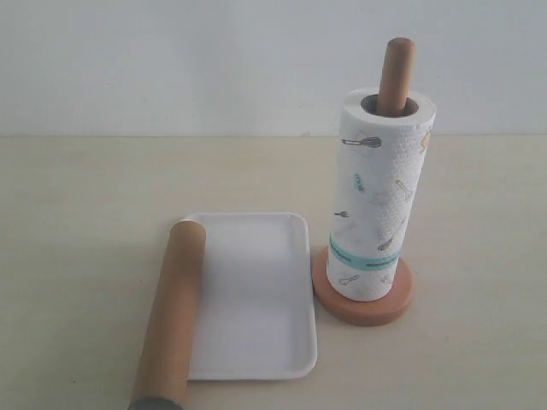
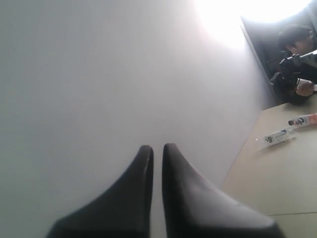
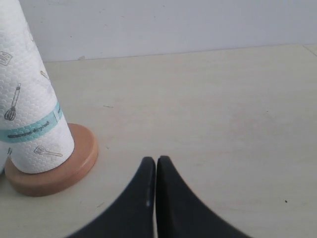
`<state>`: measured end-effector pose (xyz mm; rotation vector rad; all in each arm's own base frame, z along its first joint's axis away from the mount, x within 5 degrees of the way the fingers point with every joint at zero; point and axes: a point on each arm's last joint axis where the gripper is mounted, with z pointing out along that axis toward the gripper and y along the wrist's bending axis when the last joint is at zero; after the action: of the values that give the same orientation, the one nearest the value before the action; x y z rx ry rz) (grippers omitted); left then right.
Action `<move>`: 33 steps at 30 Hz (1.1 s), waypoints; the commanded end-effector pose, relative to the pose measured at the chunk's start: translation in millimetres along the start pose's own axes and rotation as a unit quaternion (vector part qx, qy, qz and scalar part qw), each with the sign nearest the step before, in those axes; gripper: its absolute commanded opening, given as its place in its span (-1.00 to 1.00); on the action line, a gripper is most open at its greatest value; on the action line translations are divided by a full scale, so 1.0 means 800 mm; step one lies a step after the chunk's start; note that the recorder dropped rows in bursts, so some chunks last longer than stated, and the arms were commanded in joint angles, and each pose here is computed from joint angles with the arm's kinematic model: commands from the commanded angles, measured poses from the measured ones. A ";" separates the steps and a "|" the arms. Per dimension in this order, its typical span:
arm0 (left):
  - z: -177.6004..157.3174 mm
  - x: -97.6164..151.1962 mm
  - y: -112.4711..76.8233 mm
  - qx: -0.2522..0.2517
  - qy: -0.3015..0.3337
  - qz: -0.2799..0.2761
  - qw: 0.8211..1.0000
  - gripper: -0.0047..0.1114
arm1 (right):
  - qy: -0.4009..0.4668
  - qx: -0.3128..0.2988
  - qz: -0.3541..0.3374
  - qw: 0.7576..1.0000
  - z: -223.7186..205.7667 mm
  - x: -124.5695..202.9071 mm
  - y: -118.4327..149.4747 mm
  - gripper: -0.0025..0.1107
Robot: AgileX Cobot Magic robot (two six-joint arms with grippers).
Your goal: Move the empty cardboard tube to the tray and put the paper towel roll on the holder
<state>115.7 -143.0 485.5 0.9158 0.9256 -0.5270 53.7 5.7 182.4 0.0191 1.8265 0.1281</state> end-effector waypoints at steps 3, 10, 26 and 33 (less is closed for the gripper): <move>-0.025 0.021 0.002 -0.068 0.045 -0.044 0.996 -0.81 | -0.007 0.003 0.000 1.000 0.000 -0.001 0.000 -0.96; -0.082 0.114 0.003 -0.227 0.170 -0.175 0.943 -0.81 | -0.007 0.003 0.000 1.000 0.000 -0.001 0.000 -0.96; -0.265 0.115 -0.080 -0.443 -0.009 -0.186 0.877 -0.81 | -0.008 0.003 -0.001 1.000 0.000 -0.002 0.000 -0.96; -0.268 0.116 -0.079 -0.448 -0.082 -0.338 0.824 -0.81 | -0.009 0.003 -0.001 1.000 -0.001 -0.002 0.000 -0.96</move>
<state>22.3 2.7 320.8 -0.2184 1.1739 -0.5205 53.7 5.8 182.6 0.0205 1.8241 0.1299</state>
